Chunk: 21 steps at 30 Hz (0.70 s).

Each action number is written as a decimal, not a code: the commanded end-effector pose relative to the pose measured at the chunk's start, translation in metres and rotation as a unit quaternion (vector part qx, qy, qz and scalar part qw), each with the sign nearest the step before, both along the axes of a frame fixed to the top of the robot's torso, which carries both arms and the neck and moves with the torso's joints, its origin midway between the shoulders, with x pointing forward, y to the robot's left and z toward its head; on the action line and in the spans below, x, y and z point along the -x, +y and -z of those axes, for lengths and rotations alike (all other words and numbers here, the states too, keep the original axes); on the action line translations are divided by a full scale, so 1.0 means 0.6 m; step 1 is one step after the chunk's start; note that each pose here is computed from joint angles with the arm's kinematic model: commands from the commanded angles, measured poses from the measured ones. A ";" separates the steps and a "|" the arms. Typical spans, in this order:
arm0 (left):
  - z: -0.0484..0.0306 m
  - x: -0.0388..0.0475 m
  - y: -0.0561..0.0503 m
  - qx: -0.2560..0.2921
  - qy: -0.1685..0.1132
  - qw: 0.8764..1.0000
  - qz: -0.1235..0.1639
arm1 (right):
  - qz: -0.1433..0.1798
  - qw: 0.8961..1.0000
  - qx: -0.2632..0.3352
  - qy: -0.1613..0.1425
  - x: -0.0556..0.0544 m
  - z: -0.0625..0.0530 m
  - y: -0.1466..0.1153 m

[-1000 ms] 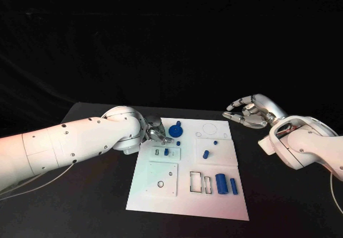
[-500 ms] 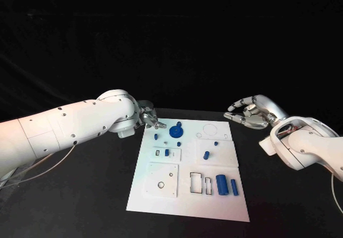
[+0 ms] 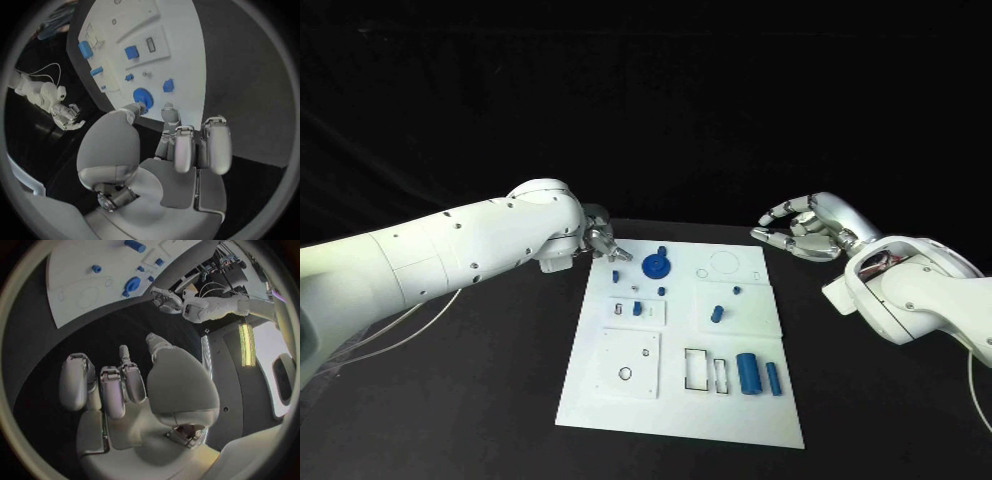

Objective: Assemble the parts on the task board

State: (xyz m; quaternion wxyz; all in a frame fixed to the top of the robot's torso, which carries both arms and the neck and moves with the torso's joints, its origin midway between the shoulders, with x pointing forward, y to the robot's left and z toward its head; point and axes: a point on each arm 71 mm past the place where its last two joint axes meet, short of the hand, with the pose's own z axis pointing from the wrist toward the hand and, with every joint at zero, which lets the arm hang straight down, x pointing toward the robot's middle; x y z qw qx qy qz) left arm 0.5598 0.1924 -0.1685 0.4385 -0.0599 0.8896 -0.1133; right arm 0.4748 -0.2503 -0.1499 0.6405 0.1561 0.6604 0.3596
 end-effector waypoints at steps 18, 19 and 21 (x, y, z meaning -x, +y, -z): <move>0.023 -0.003 -0.001 -0.034 0.042 0.998 0.019 | -0.013 1.000 0.012 -0.008 0.001 -0.001 0.005; 0.023 -0.002 -0.002 -0.034 0.043 0.998 0.020 | -0.013 1.000 0.013 -0.008 0.001 -0.001 0.005; 0.023 -0.003 -0.001 -0.035 0.046 0.998 0.020 | -0.013 1.000 0.013 -0.008 0.001 -0.001 0.005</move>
